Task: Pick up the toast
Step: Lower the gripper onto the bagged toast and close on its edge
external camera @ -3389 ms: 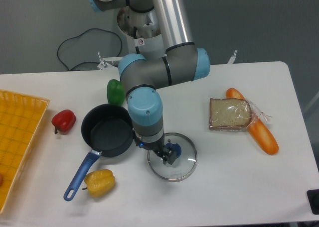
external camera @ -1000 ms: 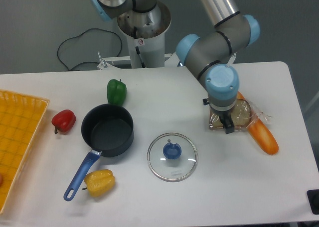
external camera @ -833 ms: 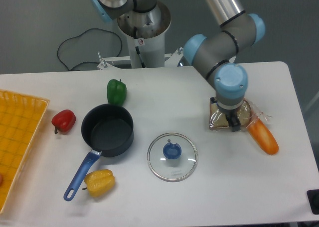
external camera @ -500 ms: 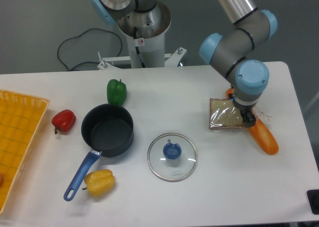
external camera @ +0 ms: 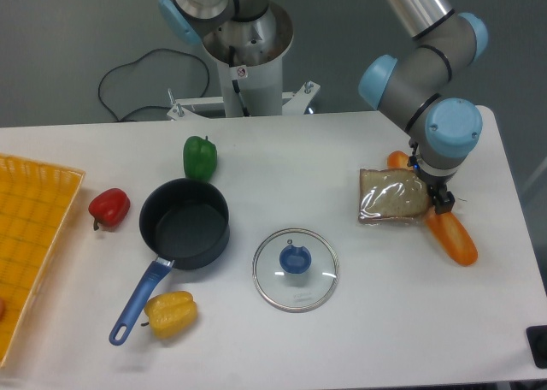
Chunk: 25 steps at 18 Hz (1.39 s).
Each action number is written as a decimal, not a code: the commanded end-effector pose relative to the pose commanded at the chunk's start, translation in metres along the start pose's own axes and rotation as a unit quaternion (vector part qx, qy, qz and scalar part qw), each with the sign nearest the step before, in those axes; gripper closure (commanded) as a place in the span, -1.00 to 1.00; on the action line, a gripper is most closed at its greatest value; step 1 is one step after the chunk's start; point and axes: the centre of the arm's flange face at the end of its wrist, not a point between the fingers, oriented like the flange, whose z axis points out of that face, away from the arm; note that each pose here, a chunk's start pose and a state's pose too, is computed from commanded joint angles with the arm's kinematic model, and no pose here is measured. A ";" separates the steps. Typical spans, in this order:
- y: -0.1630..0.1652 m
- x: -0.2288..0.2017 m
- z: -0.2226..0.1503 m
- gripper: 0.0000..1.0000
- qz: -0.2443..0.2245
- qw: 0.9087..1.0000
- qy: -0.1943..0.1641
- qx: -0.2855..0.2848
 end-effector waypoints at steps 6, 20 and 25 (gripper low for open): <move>-0.005 0.003 0.013 -1.00 0.002 1.000 0.010 0.006; -0.019 -0.004 0.025 -1.00 0.006 1.000 0.009 0.004; -0.020 -0.006 0.030 -1.00 0.007 1.000 0.011 0.005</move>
